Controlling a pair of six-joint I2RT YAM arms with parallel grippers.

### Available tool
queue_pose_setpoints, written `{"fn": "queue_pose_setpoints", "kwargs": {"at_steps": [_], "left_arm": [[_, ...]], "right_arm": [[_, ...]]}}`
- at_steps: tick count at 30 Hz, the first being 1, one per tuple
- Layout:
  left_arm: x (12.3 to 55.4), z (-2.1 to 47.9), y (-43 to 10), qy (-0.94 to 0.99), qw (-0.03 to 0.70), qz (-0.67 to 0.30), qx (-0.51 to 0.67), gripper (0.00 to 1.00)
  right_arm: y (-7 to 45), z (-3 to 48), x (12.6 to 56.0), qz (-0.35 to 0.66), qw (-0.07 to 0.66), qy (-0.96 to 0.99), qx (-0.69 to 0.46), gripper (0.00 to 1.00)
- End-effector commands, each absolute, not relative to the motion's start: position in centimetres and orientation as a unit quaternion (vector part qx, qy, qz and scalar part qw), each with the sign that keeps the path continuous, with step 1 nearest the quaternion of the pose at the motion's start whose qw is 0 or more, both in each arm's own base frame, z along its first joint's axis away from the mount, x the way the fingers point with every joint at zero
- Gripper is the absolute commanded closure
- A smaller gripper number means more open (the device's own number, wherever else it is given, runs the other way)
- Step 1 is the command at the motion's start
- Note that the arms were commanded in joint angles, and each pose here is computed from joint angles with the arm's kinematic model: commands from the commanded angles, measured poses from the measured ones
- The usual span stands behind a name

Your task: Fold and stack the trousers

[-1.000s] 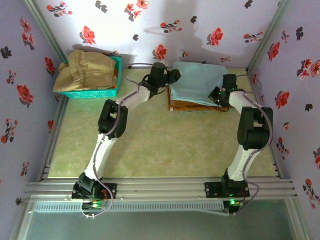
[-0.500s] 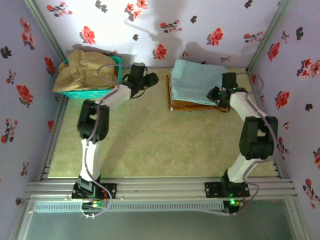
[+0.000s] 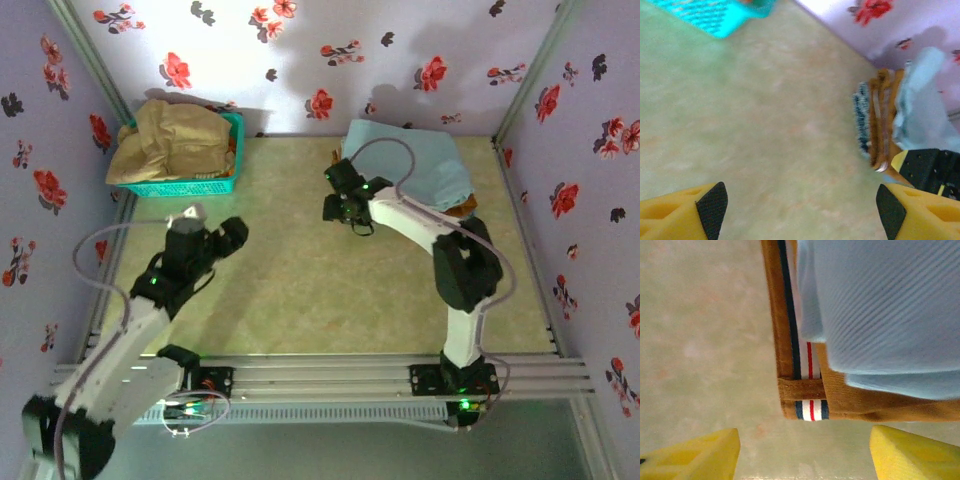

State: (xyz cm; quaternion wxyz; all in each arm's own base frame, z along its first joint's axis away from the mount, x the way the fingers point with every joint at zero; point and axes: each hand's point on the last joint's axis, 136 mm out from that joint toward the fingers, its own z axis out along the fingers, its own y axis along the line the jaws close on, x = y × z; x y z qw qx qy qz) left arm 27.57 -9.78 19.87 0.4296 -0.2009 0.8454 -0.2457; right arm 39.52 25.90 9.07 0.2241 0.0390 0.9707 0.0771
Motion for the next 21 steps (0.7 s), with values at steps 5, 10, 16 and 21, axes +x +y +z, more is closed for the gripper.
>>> {"fn": "queue_pose_setpoints", "kwargs": {"at_steps": [5,10,16,21], "left_arm": [[22.9,18.4,-5.5,0.845,0.431,-0.2,-0.244,0.14],[23.4,18.9,-5.7,0.852,0.429,-0.192,-0.233,0.14],[24.7,19.3,-6.4,0.857,0.425,-0.19,-0.22,0.13],[25.4,19.0,-6.7,0.86,0.42,-0.191,-0.218,0.13]], "right_arm": [[18.9,3.8,42.4,-0.057,0.223,0.954,0.191,0.3],[14.9,1.1,45.9,-0.035,0.188,0.951,0.243,0.33],[10.6,1.4,49.9,-0.025,0.193,0.938,0.286,0.34],[6.1,1.2,51.8,-0.03,0.182,0.927,0.328,0.34]]}}
